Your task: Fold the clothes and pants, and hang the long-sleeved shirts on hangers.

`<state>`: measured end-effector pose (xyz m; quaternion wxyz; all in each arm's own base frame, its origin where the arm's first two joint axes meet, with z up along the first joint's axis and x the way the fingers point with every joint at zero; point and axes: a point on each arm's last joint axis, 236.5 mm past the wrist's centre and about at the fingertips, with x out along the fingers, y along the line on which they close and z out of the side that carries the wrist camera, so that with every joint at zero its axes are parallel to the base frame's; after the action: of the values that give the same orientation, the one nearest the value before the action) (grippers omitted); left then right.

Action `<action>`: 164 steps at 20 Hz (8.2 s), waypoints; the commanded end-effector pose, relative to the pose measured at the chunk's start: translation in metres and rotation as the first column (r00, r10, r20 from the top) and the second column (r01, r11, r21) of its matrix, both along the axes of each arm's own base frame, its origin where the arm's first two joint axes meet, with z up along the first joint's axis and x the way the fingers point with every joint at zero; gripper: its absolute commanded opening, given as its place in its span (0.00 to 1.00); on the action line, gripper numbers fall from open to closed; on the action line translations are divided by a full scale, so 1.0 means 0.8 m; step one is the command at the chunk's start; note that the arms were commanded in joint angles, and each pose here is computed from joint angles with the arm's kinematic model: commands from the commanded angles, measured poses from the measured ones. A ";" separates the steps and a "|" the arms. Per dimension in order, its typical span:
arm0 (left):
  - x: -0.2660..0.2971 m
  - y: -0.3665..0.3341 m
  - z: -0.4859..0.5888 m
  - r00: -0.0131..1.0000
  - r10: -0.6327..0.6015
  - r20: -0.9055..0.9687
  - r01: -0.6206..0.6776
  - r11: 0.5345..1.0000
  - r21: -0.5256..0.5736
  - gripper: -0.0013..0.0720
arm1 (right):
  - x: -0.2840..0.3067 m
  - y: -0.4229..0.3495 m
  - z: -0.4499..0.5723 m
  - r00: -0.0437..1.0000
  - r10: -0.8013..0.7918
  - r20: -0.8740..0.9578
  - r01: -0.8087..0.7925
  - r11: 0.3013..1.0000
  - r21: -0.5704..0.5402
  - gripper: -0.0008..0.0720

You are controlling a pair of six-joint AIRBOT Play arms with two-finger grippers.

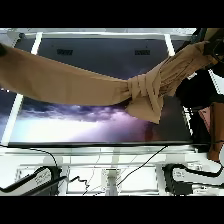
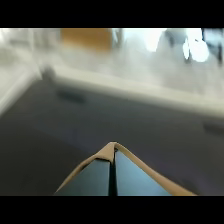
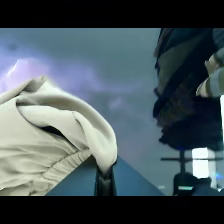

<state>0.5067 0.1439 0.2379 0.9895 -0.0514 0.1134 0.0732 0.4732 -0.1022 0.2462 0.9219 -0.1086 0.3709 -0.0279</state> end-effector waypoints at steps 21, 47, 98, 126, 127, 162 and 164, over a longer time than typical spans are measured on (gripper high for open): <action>0.004 -0.112 -0.199 0.845 -0.338 -0.414 0.255 0.936 -0.243 0.99 | 0.078 0.004 -0.188 0.995 0.007 -0.103 0.009 0.988 0.155 0.75; -0.285 -0.753 -0.390 0.236 -0.761 -0.604 0.356 0.646 -0.675 0.96 | -0.015 -0.069 -0.223 0.931 -0.107 -0.348 0.202 0.947 0.250 0.61; -0.147 -0.206 -0.115 0.585 -0.445 -0.678 0.261 0.895 -0.362 0.03 | 0.069 0.081 -0.296 0.944 0.057 -0.324 0.152 0.799 0.582 0.94; -0.054 -0.165 -0.146 0.776 -0.310 -0.550 0.188 0.945 -0.267 0.03 | 0.058 0.126 -0.422 0.871 -0.058 -0.488 0.406 0.645 0.648 0.07; -0.038 -0.155 -0.131 0.823 -0.280 -0.494 0.178 0.954 -0.243 0.03 | 0.060 0.130 -0.413 0.884 -0.030 -0.466 0.364 0.670 0.647 0.07; 0.087 0.026 -0.135 0.986 0.135 -0.101 -0.163 0.915 -0.369 0.96 | -0.098 0.092 -0.258 0.953 -0.091 -0.290 0.236 0.822 0.518 0.06; 0.042 0.052 -0.136 0.971 0.114 -0.208 -0.190 0.900 -0.392 0.94 | -0.088 0.089 -0.252 0.961 -0.107 -0.257 0.231 0.819 0.525 0.06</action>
<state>0.5825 0.1806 0.1480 0.9553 -0.2329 0.1039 0.1493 0.3912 -0.0281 0.0374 0.8493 0.1850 0.4941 0.0149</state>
